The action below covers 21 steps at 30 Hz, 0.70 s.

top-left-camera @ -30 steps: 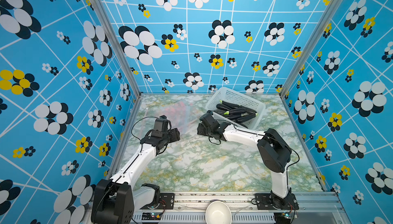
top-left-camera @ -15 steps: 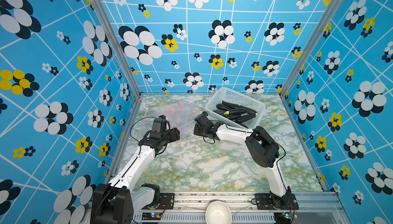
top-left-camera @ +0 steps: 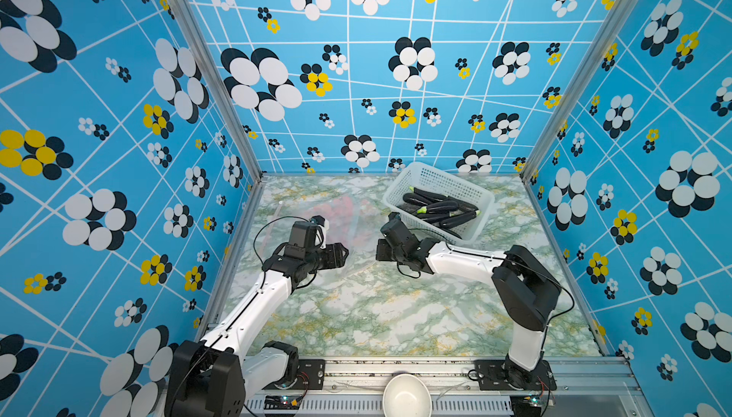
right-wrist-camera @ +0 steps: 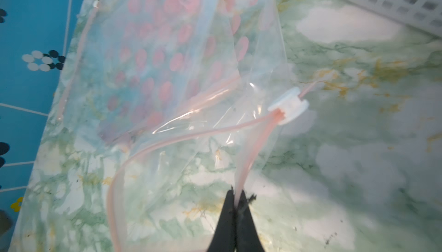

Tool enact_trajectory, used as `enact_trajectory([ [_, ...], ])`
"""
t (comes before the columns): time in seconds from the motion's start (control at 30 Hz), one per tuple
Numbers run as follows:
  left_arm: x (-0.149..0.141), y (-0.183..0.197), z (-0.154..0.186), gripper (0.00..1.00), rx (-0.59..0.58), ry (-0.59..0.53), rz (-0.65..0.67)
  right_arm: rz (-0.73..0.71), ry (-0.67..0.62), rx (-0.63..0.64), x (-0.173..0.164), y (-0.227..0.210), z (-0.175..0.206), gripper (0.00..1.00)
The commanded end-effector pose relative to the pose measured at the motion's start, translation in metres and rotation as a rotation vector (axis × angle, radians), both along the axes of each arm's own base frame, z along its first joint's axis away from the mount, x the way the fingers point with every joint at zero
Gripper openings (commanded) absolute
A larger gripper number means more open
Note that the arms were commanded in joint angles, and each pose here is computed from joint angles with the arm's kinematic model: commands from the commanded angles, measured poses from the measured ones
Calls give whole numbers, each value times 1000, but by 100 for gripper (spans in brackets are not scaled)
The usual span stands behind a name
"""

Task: Place the eggplant in a zip-top bag and seal the zipper
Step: Open the zipper of the food storage bag at the center of the board.

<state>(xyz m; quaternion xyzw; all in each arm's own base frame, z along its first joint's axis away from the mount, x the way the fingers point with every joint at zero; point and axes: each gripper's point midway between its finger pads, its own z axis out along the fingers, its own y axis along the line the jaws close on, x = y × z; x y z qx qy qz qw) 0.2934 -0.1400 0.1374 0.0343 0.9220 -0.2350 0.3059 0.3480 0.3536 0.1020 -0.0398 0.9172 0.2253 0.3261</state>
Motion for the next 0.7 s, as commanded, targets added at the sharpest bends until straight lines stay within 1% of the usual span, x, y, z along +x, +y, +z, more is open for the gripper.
enact_trajectory([
  [0.0, -11, -17, 5, 72, 103, -92, -140, 39, -81, 54, -2, -1, 34, 0],
  [0.13, -21, -25, -4, 72, 116, -125, -164, 32, -82, 79, -9, -8, 46, 0],
  [0.23, -24, -20, -14, 72, 145, -149, -136, 42, -81, 90, -14, -10, 50, 0],
  [0.3, -26, -20, -20, 69, 146, -149, -136, 55, -79, 108, -17, -9, 55, 0],
  [0.4, -24, -23, -24, 61, 164, -160, -138, 75, -77, 140, -22, -6, 61, 0],
  [0.53, -20, -29, -25, 62, 173, -182, -147, 76, -67, 173, -25, -6, 67, 0],
  [0.67, -15, -33, -24, 57, 184, -203, -143, 73, -63, 198, -28, -6, 68, 0],
])
